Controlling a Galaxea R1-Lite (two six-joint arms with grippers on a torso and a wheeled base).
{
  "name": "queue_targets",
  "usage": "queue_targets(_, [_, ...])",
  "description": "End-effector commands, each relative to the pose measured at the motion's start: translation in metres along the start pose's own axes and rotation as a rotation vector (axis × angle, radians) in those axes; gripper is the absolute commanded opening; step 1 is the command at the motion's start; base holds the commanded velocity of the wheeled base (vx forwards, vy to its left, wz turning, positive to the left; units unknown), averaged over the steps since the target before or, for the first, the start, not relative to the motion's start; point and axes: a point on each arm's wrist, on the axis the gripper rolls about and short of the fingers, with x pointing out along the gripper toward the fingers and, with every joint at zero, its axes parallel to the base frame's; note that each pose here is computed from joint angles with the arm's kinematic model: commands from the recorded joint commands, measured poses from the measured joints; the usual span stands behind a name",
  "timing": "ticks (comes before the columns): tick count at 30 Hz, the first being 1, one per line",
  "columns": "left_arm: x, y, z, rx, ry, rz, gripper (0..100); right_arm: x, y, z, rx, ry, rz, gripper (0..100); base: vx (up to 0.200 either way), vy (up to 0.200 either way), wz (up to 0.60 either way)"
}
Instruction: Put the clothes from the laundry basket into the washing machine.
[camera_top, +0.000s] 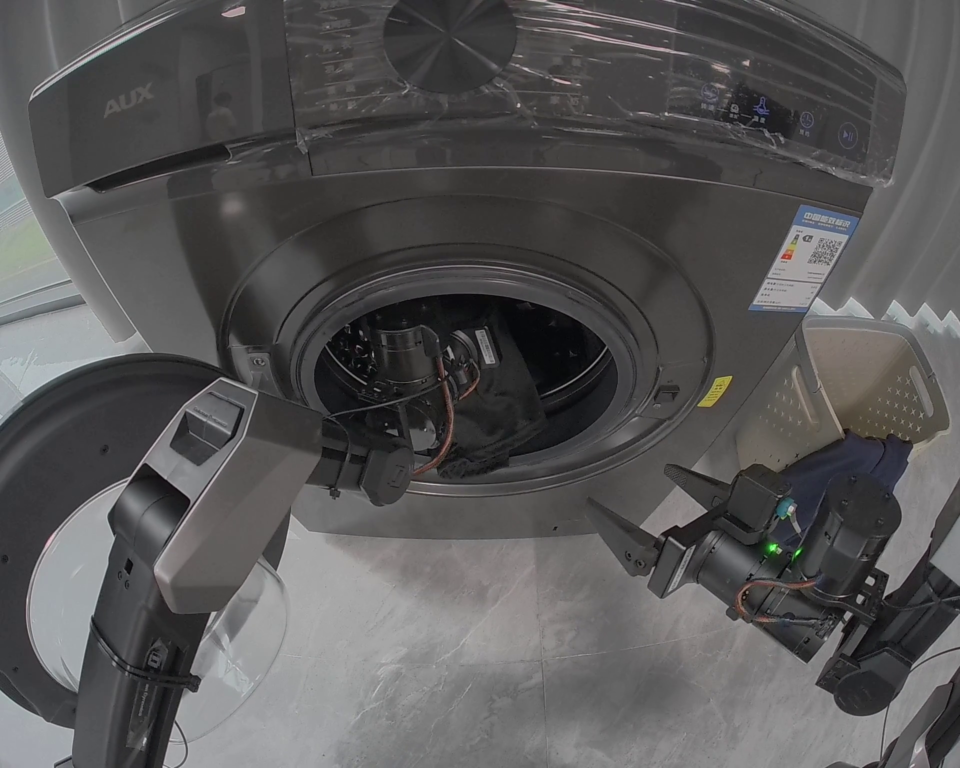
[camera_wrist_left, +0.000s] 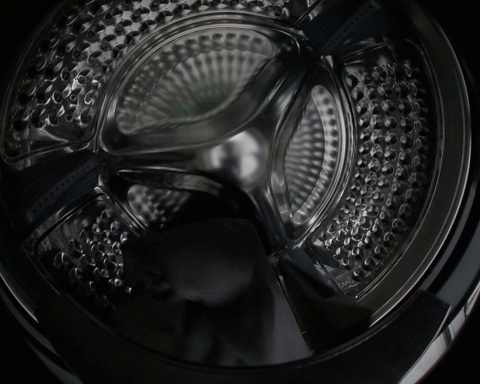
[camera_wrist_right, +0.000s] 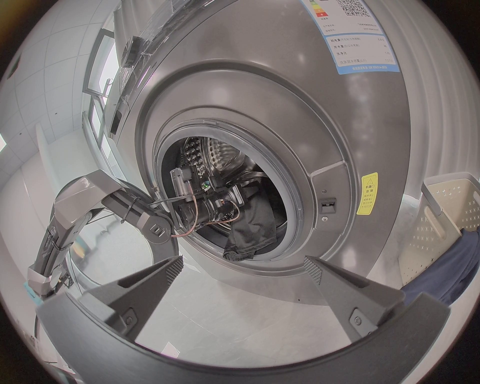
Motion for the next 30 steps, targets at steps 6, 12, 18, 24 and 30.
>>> queue_targets(6, [-0.033, -0.007, -0.041, 0.054, 0.221, -0.018, 100, 0.000, 0.000, 0.001, 0.002, -0.005, 0.004, 100, 0.000, 0.000, 0.00])
queue_targets(12, [-0.042, 0.000, -0.061, 0.089, 0.302, -0.007, 100, 0.000, 0.001, 0.003, 0.003, -0.013, 0.005, 100, 0.000, 0.000, 0.00])
queue_targets(18, [-0.038, 0.003, -0.067, 0.114, 0.311, -0.005, 0, 0.002, 0.002, 0.005, 0.004, -0.025, 0.007, 100, 0.000, 0.000, 0.00])
queue_targets(24, [-0.027, 0.000, -0.054, 0.085, 0.244, -0.015, 0, 0.002, 0.002, 0.005, 0.004, -0.025, 0.009, 100, 0.000, 0.000, 0.00])
queue_targets(30, [-0.005, -0.004, -0.020, -0.020, 0.086, -0.003, 0, 0.002, 0.002, 0.006, 0.007, -0.029, 0.009, 100, 0.000, 0.000, 0.00])
